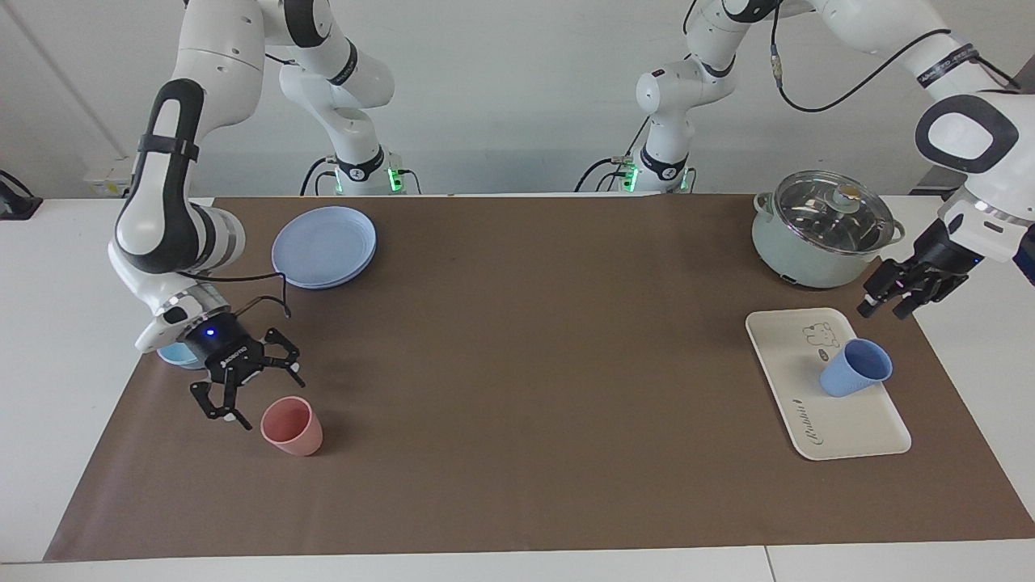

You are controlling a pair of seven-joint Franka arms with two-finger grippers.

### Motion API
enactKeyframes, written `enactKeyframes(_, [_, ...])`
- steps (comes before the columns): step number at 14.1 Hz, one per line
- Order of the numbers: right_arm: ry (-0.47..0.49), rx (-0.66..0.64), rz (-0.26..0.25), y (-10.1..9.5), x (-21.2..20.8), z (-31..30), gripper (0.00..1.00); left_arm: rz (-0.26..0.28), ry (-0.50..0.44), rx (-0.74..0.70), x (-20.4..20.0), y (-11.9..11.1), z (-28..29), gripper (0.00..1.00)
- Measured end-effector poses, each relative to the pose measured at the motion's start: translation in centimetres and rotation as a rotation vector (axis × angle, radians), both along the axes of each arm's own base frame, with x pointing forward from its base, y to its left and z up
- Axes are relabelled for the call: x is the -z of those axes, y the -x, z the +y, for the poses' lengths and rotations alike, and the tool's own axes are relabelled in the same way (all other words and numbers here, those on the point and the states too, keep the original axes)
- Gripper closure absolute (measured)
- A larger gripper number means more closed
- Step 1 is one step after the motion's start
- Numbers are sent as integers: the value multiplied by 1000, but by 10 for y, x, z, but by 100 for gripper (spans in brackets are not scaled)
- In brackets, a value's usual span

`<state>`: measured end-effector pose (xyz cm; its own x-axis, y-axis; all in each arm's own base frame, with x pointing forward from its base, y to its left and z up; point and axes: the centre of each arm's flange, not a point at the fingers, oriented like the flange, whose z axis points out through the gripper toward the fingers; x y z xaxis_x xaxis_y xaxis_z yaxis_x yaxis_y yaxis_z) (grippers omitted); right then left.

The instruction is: Place cup on tray

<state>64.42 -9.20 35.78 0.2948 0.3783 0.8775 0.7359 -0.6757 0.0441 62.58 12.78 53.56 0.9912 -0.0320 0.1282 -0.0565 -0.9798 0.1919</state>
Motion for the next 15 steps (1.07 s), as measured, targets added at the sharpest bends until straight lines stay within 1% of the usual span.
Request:
enactKeyframes(1, [43,-24,19,2,-20,-1,0,15,-28,51,-17,0,-21,20])
enactKeyframes(3, [155,-60,84,10,-66,-2,0,23,-114,144,-44,5,-65,20])
enactKeyframes(5, [288,-82,146,22,-113,-1,0,61,-199,230,-64,21,-106,20])
enactKeyframes(6, [354,-86,183,30,-134,0,0,79,-219,257,-74,31,-121,20])
enactKeyframes(8, [482,-78,266,46,-166,8,0,115,-235,281,-86,50,-132,21])
enactKeyframes(10, [604,-49,345,56,-185,32,0,146,-254,276,-83,64,-129,22])
enactKeyframes(11, [653,-6,395,60,-192,50,0,158,-257,255,-80,69,-127,22])
enactKeyframes(12, [676,50,449,64,-196,67,0,164,-257,219,-78,73,-127,22])
enactKeyframes(14, [663,213,577,74,-201,87,0,159,-256,137,-77,73,-132,22])
enactKeyframes(15, [633,317,656,80,-205,89,0,155,-256,104,-76,73,-136,20])
